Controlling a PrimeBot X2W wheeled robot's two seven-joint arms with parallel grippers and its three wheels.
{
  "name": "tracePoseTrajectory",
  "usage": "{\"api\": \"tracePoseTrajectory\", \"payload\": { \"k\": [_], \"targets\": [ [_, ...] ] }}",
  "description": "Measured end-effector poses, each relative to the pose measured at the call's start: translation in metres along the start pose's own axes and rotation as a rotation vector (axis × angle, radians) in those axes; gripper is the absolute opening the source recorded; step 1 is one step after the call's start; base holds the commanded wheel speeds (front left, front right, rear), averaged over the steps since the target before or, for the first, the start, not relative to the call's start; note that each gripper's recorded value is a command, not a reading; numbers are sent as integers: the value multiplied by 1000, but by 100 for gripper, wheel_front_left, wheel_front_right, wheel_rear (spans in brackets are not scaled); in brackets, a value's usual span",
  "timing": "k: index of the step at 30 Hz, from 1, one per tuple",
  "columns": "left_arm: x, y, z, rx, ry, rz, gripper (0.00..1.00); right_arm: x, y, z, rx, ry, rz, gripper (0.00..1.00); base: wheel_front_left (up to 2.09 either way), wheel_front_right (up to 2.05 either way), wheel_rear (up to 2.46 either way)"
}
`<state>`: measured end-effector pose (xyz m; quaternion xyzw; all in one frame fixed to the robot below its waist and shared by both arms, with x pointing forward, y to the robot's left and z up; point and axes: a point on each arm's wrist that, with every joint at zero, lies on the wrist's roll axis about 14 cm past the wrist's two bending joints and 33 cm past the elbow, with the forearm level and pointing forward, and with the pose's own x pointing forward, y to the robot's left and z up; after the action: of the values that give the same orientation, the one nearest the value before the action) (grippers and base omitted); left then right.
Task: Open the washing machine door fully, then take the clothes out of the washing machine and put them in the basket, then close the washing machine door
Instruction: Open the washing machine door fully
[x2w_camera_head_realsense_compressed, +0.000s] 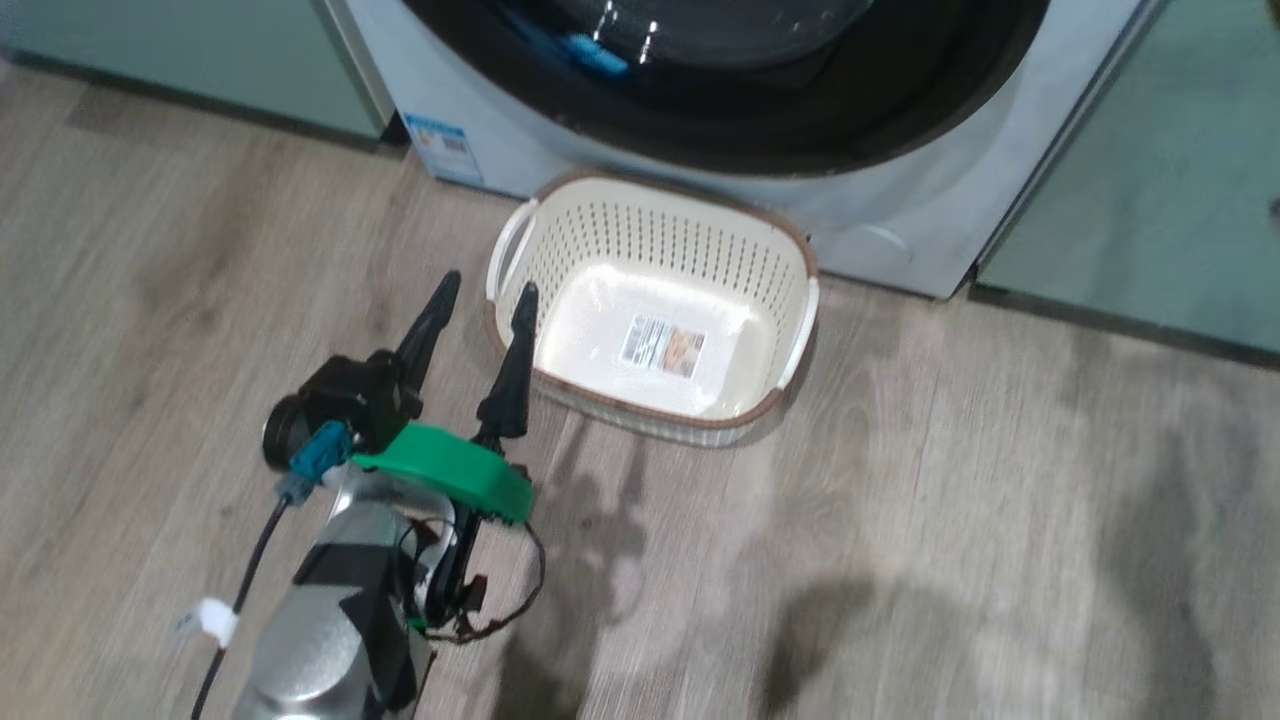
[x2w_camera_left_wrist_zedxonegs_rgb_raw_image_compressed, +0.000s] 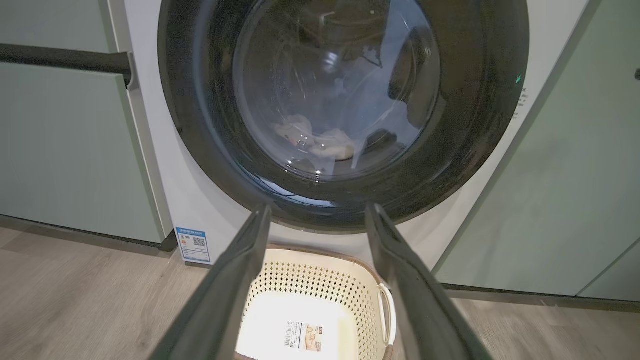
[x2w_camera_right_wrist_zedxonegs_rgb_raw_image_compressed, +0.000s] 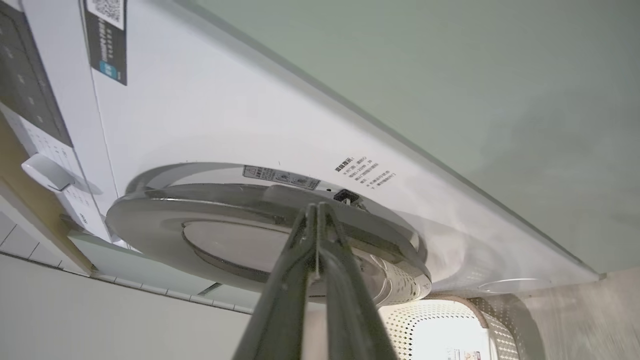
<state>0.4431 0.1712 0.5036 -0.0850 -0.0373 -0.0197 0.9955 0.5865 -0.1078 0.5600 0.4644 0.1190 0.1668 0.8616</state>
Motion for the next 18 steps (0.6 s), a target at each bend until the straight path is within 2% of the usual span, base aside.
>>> {"api": "tracePoseTrajectory", "payload": {
  "k": [8,14,18],
  "targets": [
    [18,6,-12,-1,18,8,100,45,10,-7,-19,112,21,0,0,0,0],
    [20,15,-18,0,31,35,100,68,25,-27,53,200,59,0,0,0,0],
    [22,21,-17,5,24,53,100,81,33,-30,51,234,77,0,0,0,0]
  ]
}}
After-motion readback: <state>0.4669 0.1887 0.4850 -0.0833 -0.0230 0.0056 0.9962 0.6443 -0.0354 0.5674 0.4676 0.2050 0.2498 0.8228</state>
